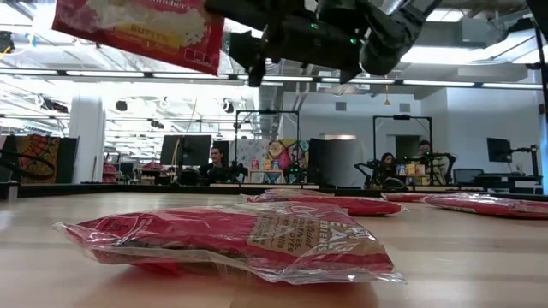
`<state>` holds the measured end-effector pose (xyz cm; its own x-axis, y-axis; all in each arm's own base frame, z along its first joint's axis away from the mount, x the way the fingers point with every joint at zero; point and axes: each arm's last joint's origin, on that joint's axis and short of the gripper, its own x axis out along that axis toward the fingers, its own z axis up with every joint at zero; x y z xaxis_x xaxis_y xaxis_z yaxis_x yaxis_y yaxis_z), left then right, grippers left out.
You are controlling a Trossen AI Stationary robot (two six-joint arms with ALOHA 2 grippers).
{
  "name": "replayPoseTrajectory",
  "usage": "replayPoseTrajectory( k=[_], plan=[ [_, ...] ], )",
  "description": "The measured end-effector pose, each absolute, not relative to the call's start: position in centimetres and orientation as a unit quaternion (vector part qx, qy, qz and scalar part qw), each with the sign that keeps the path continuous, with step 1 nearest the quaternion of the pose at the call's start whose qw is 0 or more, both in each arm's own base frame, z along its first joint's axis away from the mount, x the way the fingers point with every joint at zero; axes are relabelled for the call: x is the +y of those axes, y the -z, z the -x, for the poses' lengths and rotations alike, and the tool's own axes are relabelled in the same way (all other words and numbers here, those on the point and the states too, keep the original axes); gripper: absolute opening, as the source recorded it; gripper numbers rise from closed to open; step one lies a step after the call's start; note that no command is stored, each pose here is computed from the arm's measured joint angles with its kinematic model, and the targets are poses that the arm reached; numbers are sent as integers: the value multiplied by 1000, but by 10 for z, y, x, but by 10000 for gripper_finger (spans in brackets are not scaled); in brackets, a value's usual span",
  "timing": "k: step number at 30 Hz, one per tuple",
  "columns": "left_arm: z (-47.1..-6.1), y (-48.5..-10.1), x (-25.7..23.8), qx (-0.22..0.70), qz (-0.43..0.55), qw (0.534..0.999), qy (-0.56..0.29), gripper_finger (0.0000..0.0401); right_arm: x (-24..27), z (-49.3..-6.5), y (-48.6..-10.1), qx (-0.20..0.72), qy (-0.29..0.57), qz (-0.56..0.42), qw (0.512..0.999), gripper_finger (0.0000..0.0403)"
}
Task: Sort popcorn bags into baskets
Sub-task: Put the red popcorn bag into the white bin
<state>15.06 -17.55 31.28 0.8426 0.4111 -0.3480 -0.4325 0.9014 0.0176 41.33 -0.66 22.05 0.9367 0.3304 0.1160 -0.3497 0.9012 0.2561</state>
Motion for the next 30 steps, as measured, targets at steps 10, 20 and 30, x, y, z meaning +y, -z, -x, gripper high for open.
replayPoseTrajectory(
  k=[10,20,30],
  plan=[
    [-149,-313,-182,190,17,963,-189,9,13,-429,-224,52,-210,-117,969,21],
    [-173,-308,-163,283,84,933,-204,154,24,-440,-234,169,-227,-48,958,7],
    [-206,-314,-151,314,96,934,-143,199,27,-440,-236,173,-235,-33,956,4]
  ],
)
